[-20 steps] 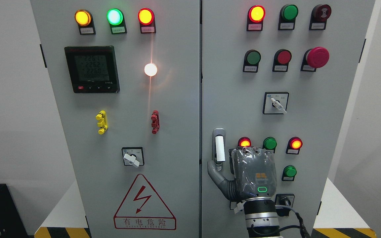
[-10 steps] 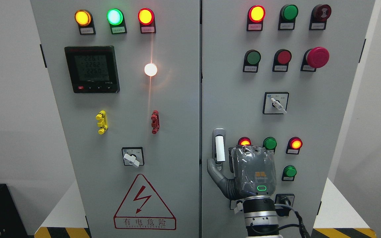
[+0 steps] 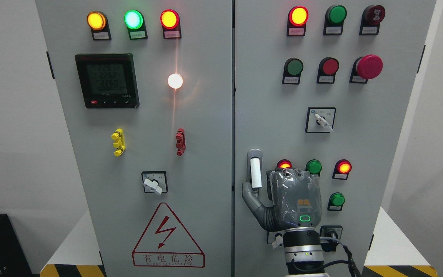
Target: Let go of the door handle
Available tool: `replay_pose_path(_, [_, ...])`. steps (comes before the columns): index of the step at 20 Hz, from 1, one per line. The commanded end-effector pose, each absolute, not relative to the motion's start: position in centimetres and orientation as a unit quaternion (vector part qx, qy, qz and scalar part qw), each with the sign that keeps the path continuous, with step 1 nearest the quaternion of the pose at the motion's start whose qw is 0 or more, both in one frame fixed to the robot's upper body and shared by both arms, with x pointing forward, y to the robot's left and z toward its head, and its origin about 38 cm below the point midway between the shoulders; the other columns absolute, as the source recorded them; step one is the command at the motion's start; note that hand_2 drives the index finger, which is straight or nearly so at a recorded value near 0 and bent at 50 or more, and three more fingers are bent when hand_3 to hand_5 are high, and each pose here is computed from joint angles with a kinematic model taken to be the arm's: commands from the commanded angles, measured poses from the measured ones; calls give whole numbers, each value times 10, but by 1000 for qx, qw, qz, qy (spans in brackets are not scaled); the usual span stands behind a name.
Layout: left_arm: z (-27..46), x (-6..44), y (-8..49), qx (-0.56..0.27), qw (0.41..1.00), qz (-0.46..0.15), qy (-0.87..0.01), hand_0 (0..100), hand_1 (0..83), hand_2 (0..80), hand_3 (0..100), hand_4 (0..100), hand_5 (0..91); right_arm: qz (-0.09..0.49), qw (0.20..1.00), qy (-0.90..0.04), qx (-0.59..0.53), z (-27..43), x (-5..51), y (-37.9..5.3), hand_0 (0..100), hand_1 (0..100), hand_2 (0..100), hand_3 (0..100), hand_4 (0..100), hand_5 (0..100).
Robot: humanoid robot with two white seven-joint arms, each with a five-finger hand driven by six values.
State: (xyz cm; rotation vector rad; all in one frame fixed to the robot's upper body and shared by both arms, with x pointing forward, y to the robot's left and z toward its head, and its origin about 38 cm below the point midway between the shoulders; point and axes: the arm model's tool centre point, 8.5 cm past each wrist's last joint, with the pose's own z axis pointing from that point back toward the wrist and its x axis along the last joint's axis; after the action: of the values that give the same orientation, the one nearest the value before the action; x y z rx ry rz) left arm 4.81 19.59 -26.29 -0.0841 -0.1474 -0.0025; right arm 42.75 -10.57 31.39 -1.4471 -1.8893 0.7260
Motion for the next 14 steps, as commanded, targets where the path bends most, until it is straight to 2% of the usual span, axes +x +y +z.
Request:
replay_pose_path(1, [-263, 48, 196, -42, 996, -1, -74, 120, 556, 0, 0, 0, 0, 274, 322, -720, -551, 314, 427, -106, 366, 292, 981, 1000, 942, 1000])
replay_pose_path(14, [-263, 48, 196, -42, 996, -1, -74, 120, 556, 0, 0, 0, 0, 274, 324, -719, -551, 312, 427, -106, 396, 330, 984, 1000, 944, 1000])
